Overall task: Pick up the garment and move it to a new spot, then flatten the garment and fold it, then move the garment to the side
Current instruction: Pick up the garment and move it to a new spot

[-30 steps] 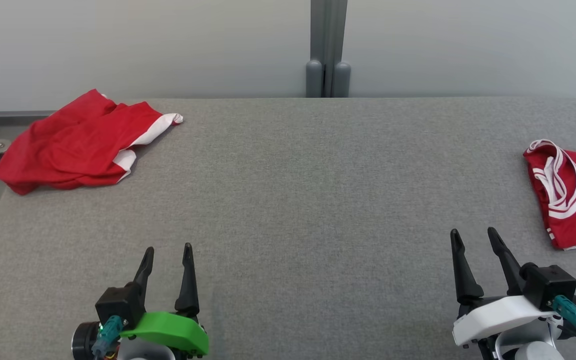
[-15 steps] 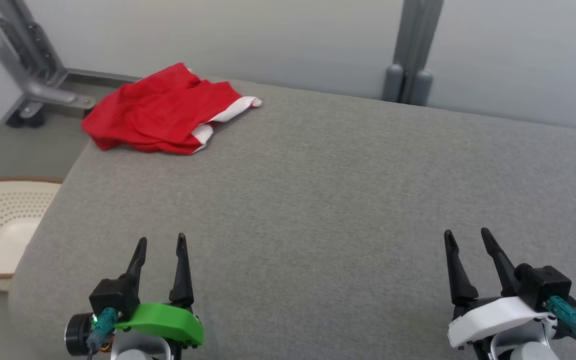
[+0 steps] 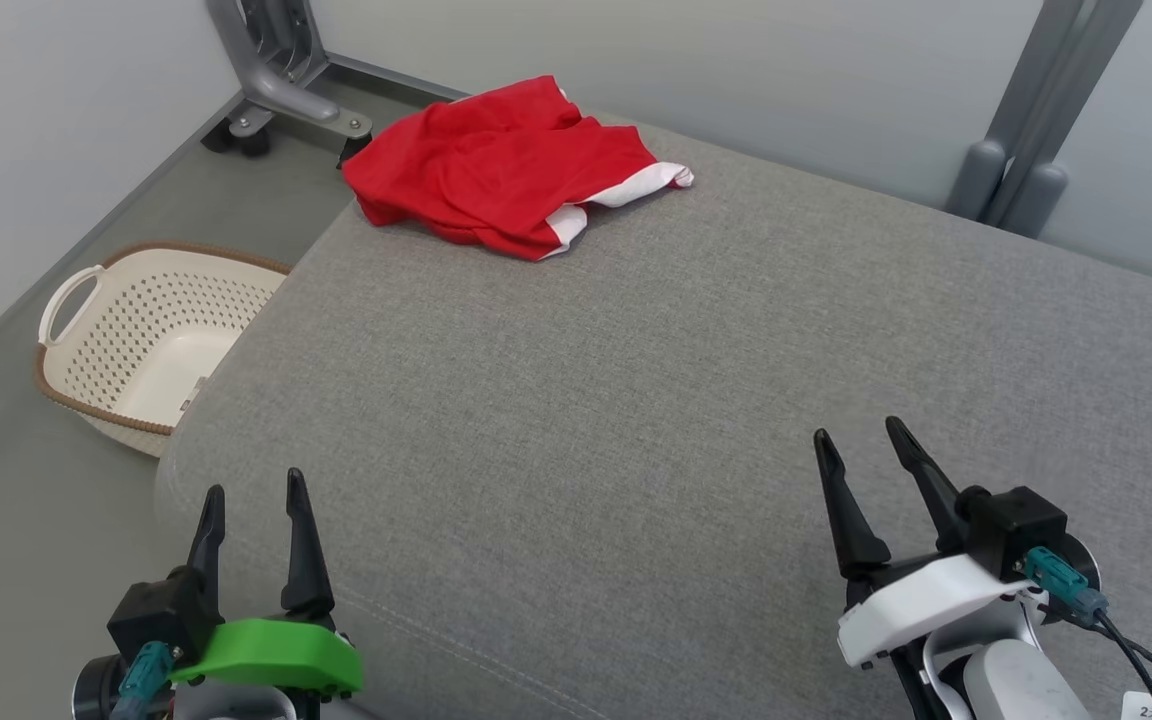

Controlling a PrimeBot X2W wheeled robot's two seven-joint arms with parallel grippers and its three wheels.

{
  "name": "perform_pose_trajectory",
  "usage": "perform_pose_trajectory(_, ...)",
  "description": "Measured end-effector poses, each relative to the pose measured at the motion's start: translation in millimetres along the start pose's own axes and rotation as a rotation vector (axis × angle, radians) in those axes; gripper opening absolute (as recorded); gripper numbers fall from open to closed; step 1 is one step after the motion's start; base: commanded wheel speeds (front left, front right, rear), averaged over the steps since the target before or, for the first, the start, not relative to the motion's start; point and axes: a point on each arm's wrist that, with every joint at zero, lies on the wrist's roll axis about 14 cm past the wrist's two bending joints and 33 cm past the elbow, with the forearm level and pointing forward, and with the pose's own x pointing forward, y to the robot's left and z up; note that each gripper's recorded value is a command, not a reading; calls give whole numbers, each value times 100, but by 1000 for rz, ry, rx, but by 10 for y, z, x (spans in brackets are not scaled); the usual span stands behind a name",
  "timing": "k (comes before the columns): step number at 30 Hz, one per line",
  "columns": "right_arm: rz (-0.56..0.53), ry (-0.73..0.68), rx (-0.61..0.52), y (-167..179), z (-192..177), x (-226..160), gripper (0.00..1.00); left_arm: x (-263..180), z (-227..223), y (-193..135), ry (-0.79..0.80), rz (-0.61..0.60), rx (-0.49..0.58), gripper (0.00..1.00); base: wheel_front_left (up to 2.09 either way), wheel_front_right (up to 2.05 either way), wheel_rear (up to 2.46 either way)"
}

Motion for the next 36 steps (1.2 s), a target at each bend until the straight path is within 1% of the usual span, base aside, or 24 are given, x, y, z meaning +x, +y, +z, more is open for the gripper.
perform_pose_trajectory(7,30,13,5,51,-83,109,100,-40,-63,84,26,35,15,100,0,0,0)
perform_pose_trajectory(10,23,-11,-1,-4,-28,168,100,-14,-115,87,46,33,31,100,0,0,0)
perform_pose_trajectory(12,4,-25,-12,-91,6,193,100,103,-61,63,35,7,64,100,0,0,0)
perform_pose_trajectory(16,-11,-38,-33,-186,51,236,100,506,286,107,-44,-42,184,100,0,0,0)
perform_pose_trajectory(19,-34,-61,-64,-296,153,272,100,913,664,56,-117,-94,291,100,0,0,0)
perform_pose_trajectory(21,-66,-62,-86,-428,186,254,100,1222,906,-68,-146,-140,364,100,0,0,0)
perform_pose_trajectory(24,-115,-70,-119,-623,243,215,100,1652,1183,-273,-163,-181,426,100,0,0,0)
perform_pose_trajectory(25,-136,-75,-127,-704,262,194,100,1799,1260,-330,-166,-188,466,100,0,0,0)
perform_pose_trajectory(27,-174,-80,-140,-853,292,156,100,2070,1340,-387,-150,-178,494,100,0,0,0)
perform_pose_trajectory(29,-215,-78,-143,-1009,284,98,100,2330,1275,-478,-103,-170,495,100,0,0,0)
perform_pose_trajectory(31,-253,-73,-145,-1152,262,35,100,2525,1085,-587,-38,-172,472,100,0,0,0)
perform_pose_trajectory(33,-292,-65,-149,-1296,229,-34,100,2689,840,-720,37,-182,405,100,0,0,0)
perform_pose_trajectory(34,-315,-57,-152,-1381,201,-77,100,2758,678,-804,83,-198,391,100,0,0,0)
perform_pose_trajectory(36,-359,-34,-158,-1539,119,-160,100,2854,289,-929,194,-226,405,100,0,0,0)
